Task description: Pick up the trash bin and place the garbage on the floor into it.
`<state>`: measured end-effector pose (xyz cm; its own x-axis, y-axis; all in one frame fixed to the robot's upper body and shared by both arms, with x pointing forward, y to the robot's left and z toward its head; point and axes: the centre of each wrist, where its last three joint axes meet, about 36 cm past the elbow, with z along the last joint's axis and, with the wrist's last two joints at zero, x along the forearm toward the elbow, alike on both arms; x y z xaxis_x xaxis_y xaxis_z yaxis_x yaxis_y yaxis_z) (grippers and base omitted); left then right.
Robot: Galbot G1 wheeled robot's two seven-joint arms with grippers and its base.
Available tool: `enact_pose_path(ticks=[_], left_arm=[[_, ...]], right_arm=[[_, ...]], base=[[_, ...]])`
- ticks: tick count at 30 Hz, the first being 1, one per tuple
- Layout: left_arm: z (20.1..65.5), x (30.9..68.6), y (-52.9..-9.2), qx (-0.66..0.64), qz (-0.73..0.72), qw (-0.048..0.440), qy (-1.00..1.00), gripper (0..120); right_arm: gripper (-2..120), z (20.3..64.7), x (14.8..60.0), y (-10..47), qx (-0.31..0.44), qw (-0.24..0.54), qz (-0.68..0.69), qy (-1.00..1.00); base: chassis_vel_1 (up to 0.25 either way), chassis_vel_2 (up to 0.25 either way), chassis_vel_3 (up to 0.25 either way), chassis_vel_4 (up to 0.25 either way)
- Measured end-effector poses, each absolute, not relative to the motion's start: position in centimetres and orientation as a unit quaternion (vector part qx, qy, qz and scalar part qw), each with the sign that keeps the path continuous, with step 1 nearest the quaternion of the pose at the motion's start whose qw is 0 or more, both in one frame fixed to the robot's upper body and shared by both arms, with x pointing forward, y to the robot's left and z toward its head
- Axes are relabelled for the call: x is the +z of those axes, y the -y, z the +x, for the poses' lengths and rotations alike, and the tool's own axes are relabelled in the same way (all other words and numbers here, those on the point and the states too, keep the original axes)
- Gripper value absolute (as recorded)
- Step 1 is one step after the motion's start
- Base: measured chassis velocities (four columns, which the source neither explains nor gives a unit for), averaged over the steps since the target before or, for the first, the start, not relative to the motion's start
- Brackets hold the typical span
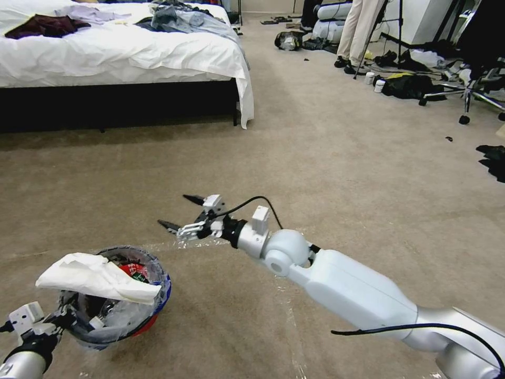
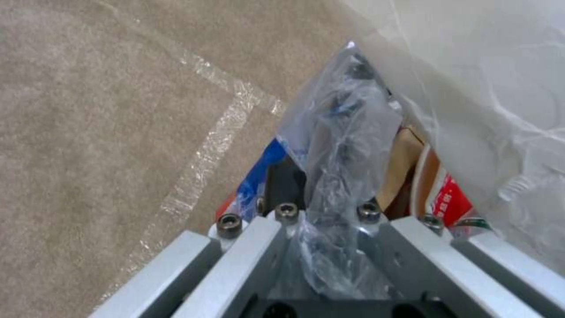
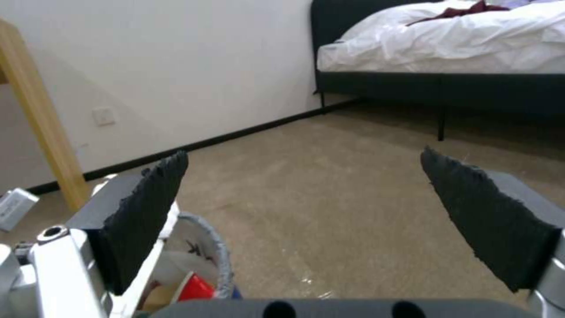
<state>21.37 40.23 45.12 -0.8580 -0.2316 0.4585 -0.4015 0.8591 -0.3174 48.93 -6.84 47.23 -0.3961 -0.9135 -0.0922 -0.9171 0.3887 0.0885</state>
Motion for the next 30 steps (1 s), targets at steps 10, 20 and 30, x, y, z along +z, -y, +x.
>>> enact_pose_path(ticks=[10, 20, 30], left_arm=[[21.3, 46.2, -40.2, 0.238, 0.158, 0.221, 0.932, 1], [21.2, 46.2, -40.2, 0.249, 0.153, 0.228, 0.929, 1], [20.8, 46.4, -40.2, 0.249, 0.15, 0.233, 0.928, 1]], right_arm=[[100, 49.0, 47.7, 9.0, 0.064, 0.021, -0.53, -0.846], [100, 49.2, 49.7, 13.0, 0.063, 0.034, -0.487, -0.871], [100, 46.4, 49.9, 20.1, 0.047, 0.003, -0.356, -0.933]], base=[[0.0, 0.0, 0.0, 0.0], [0.0, 0.0, 0.0, 0.0], [0.0, 0.0, 0.0, 0.0]])
